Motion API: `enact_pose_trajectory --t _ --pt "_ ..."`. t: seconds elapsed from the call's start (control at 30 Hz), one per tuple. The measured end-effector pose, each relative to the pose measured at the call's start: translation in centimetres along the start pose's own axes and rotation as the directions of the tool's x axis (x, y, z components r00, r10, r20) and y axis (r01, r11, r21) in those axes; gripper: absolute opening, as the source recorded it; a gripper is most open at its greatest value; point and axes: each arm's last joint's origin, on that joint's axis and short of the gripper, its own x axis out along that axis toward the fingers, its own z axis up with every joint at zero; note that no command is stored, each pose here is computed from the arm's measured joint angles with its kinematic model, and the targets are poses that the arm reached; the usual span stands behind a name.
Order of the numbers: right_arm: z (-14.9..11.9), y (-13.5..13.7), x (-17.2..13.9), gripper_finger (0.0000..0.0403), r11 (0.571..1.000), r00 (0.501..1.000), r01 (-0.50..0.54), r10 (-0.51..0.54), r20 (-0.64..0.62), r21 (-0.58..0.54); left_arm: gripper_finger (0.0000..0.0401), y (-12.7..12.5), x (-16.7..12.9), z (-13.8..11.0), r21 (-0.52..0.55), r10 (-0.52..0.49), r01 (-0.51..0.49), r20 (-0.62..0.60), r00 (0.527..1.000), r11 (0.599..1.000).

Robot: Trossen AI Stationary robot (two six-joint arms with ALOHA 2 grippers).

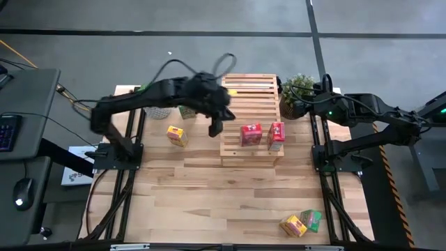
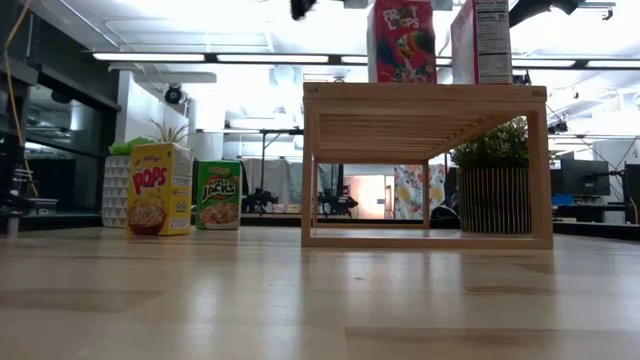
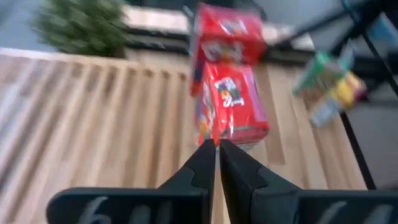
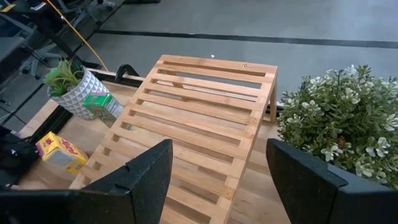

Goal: Stack cereal on shelf
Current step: Put the red cereal box on the shelf aligned with the other red cereal box

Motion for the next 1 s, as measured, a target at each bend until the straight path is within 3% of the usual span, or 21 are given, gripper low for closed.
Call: enact_pose_trajectory --t 0.17,0.4,0.63,1.0 --pt "0.0 0.0 0.0 0.0252 1.0 1.0 0.0 0.0 0.0 -0.001 0.0002 0.2 -1.0 -3.5 -0.184 0.102 -0.077 0.129 0.986 0.98" --pt "0.0 0.0 0.0 0.0252 1.0 1.0 0.001 -0.001 0.001 0.0 0.0 -0.7 2.8 -9.0 -0.317 0.003 0.033 0.112 0.994 0.948" --pt "0.0 -0.1 0.0 0.0252 1.0 1.0 0.019 -0.019 0.018 -0.004 0.0 -2.1 5.7 -9.1 -0.233 -0.215 0.242 0.138 0.967 0.942" --pt "0.0 -0.1 0.0 0.0252 1.0 1.0 0.021 -0.021 0.019 -0.004 0.0 -1.7 10.5 -10.2 -0.247 -0.302 0.327 0.137 0.944 0.912"
